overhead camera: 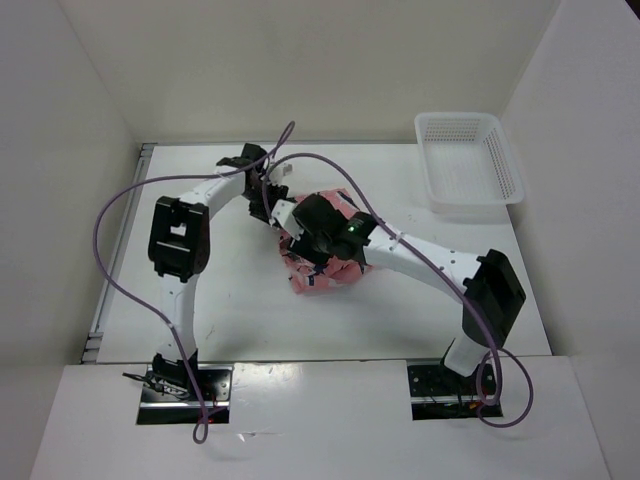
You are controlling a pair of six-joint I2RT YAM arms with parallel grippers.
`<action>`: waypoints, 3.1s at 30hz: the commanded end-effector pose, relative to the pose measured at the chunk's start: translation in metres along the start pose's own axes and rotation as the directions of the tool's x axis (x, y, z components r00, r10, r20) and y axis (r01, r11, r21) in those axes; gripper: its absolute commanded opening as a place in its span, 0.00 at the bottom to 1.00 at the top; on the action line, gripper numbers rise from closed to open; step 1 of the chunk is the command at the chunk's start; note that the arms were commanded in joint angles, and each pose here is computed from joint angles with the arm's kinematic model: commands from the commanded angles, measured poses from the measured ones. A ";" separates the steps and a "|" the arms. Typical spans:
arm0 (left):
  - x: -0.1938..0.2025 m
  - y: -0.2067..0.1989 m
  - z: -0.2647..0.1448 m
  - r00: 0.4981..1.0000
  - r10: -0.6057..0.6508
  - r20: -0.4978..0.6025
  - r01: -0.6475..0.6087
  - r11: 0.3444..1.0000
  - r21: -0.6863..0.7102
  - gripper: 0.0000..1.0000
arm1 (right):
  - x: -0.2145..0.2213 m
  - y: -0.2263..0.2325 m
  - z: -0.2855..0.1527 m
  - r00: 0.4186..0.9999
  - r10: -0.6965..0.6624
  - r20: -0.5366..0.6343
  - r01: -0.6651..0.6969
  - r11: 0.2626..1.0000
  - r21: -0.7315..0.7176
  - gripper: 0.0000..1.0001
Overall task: Fold and stack the shorts
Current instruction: Fold the shorts
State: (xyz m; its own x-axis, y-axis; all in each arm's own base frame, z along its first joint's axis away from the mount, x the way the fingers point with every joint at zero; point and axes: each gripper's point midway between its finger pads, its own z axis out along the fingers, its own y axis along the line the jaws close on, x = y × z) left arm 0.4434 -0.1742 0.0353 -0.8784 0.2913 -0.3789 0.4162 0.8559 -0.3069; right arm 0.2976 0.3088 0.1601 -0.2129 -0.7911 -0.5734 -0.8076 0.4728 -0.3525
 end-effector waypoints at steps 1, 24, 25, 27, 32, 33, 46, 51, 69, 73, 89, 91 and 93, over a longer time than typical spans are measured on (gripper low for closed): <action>-0.036 -0.008 -0.071 0.991 0.029 0.133 -0.025 0.999 -0.030 0.53 | -0.004 0.003 0.002 0.995 -0.055 0.083 0.056 0.998 -0.001 0.62; 0.045 -0.051 -0.023 0.983 0.029 -0.180 -0.023 0.999 0.036 0.69 | 0.029 0.030 0.035 0.985 -0.115 0.129 0.134 0.979 -0.151 0.65; 0.051 -0.053 -0.017 0.979 0.031 -0.201 -0.024 0.999 0.039 0.68 | 0.033 0.032 0.036 0.986 -0.116 0.120 0.134 0.979 -0.156 0.65; 0.055 -0.052 -0.015 0.975 0.025 -0.220 -0.016 0.999 0.039 0.67 | 0.036 0.034 0.044 0.986 -0.116 0.118 0.134 0.979 -0.156 0.65; 0.062 -0.045 -0.011 0.971 0.018 -0.240 -0.016 1.000 0.012 0.68 | 0.036 0.036 0.048 0.985 -0.125 0.123 0.144 0.976 -0.164 0.65; 0.060 -0.045 -0.010 0.973 0.021 -0.232 -0.019 1.000 0.012 0.68 | 0.038 0.038 0.051 0.986 -0.126 0.113 0.144 0.975 -0.169 0.65; 0.055 -0.063 -0.011 0.974 0.031 -0.226 -0.010 0.996 0.092 0.11 | 0.034 0.044 0.064 0.985 -0.114 0.129 0.137 0.972 -0.190 0.29; 0.032 -0.073 -0.038 0.986 0.055 -0.155 -0.041 0.995 0.092 0.07 | 0.034 0.040 0.064 0.984 -0.126 0.122 0.146 0.974 -0.171 0.09; -0.047 -0.053 -0.059 0.993 0.116 0.014 -0.115 0.990 -0.085 0.07 | 0.016 0.019 0.048 0.985 -0.079 0.156 0.096 0.990 -0.103 0.00; -0.038 -0.039 -0.041 0.994 0.101 -0.033 -0.104 0.987 -0.123 0.09 | -0.002 0.011 0.033 0.981 -0.033 0.194 0.052 0.995 -0.090 0.02; -0.035 -0.002 -0.021 0.994 0.103 -0.030 -0.108 0.953 -0.284 0.46 | 0.066 -0.076 0.065 0.972 0.223 0.078 -0.233 0.956 0.179 0.11; -0.036 0.001 -0.017 0.994 0.103 -0.031 -0.108 0.949 -0.296 0.46 | 0.093 -0.075 0.077 0.971 0.239 0.016 -0.238 0.952 0.190 0.11; -0.035 0.004 -0.016 0.994 0.103 -0.031 -0.108 0.945 -0.308 0.47 | 0.108 -0.076 0.081 0.978 0.207 -0.028 -0.198 0.960 0.199 0.11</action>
State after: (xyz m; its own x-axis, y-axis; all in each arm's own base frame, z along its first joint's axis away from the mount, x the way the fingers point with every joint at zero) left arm 0.4616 -0.1769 0.0595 -0.8498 0.3929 -0.3514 0.4246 0.9053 -0.0147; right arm 0.3712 0.2354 0.0769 -0.3724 -0.6787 -0.6330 -0.6619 0.6723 -0.3315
